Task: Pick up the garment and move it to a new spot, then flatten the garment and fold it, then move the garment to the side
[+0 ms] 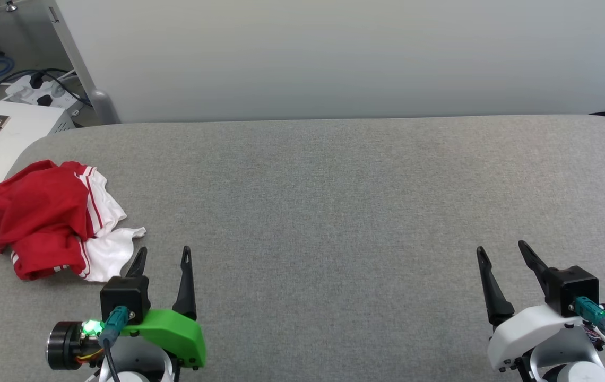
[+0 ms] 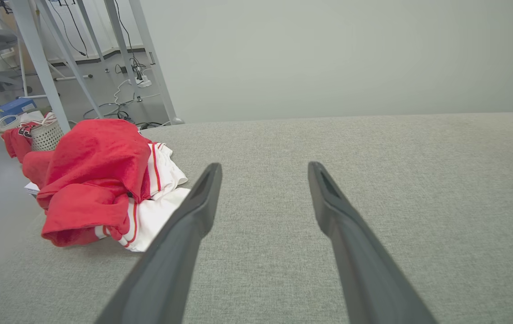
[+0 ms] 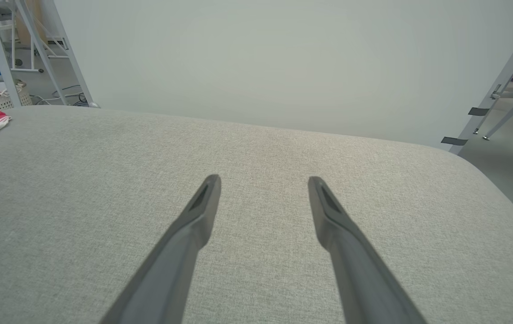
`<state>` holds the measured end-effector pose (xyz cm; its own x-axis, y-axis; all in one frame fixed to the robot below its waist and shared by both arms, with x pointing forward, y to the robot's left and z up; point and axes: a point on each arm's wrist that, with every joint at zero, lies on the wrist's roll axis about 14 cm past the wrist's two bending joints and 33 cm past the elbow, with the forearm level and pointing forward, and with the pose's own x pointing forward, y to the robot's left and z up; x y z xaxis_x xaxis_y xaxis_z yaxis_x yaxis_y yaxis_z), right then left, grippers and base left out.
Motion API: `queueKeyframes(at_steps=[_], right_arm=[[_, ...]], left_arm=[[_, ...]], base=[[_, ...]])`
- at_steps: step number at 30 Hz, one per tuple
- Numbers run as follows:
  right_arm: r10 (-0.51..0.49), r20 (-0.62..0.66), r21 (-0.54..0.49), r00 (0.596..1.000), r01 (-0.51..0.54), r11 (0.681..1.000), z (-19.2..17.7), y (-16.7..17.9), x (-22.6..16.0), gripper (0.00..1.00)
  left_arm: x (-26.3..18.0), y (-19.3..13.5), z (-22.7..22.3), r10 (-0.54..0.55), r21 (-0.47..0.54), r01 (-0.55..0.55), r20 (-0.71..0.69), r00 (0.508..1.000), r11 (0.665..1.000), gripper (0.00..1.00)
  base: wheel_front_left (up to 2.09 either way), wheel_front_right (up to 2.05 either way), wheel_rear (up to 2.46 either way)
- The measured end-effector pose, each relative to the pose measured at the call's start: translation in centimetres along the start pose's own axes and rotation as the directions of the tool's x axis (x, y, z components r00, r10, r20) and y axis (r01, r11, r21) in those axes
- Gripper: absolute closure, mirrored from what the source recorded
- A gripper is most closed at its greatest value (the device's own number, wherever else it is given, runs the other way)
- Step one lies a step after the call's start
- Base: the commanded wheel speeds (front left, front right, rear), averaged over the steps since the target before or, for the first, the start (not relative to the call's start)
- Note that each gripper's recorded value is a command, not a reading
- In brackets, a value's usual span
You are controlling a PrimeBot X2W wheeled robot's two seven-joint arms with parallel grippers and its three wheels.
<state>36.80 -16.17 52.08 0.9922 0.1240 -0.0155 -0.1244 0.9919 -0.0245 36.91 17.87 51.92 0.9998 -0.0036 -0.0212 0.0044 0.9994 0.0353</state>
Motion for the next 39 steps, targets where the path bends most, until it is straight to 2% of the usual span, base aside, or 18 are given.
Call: queueKeyframes(at_steps=[39], right_arm=[[-0.025, 0.102, 0.034, 0.994, 0.021, 0.999, 1.7, -0.8, 0.1, 0.00]], left_arm=[[0.0, -0.4, 0.7, -0.003, -0.068, 0.008, 0.070, 0.998, 0.998, 0.00]], base=[[0.00, 0.00, 0.00]])
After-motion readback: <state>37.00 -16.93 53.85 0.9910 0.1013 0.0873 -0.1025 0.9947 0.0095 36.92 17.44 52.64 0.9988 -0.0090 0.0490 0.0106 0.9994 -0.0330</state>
